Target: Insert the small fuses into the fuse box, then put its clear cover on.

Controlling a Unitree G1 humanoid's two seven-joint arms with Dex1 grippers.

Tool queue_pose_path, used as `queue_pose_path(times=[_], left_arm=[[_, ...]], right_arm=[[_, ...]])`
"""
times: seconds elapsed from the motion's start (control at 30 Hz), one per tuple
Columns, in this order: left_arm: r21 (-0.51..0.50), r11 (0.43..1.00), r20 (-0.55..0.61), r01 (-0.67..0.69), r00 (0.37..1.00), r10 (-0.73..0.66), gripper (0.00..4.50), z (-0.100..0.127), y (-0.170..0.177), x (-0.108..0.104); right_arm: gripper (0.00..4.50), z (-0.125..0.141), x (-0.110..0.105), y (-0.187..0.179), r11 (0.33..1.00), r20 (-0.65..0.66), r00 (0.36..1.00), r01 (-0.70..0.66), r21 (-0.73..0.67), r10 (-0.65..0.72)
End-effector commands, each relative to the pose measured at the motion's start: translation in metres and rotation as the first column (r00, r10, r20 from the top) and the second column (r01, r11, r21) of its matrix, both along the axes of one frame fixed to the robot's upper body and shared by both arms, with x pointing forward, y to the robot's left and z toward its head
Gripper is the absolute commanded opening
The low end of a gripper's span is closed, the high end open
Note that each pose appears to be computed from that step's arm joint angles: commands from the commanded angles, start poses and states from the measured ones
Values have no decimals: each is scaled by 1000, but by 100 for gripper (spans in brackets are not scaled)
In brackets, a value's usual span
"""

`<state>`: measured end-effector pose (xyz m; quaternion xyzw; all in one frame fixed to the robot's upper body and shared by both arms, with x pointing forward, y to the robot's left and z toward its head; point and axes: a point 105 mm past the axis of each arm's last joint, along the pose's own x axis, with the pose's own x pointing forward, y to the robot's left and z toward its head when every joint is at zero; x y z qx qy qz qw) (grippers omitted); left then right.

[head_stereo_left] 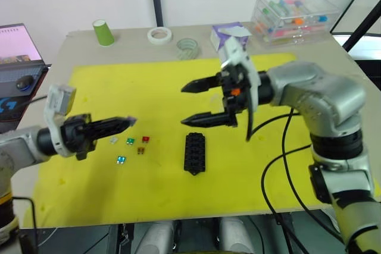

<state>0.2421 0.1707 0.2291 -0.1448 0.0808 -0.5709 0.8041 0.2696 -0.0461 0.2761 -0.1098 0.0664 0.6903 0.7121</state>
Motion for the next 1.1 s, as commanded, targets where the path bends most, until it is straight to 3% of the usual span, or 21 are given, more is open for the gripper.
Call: queue_pose_path(times=[0.03,0.17,0.27,0.4,0.83,0.93,1.0,1.1], left_arm=[[11,998,129,68,989,-68,1,15,-28,-1],[-2,990,215,138,967,-134,1,27,-53,1],[-25,982,246,185,954,-173,0,35,-65,1],[-38,975,256,219,945,-202,0,37,-73,0],[-70,969,268,238,940,-211,0,38,-76,2],[-70,969,266,239,940,-212,0,38,-76,2],[-72,968,265,239,940,-213,0,38,-76,1],[-70,968,262,240,941,-215,0,37,-76,1]], right_arm=[[450,12,-10,-9,1000,-63,998,0,-11,-1],[450,17,-13,-15,1000,-133,991,21,-5,-21],[394,20,-16,-16,1000,-163,986,25,5,-24],[263,22,-17,-15,999,-184,982,39,13,-36],[263,26,-21,-11,998,-257,966,37,47,-24],[213,27,-21,-10,998,-264,964,37,52,-22],[155,27,-21,-10,998,-266,964,39,51,-24],[155,27,-21,-9,998,-270,963,35,52,-20]])
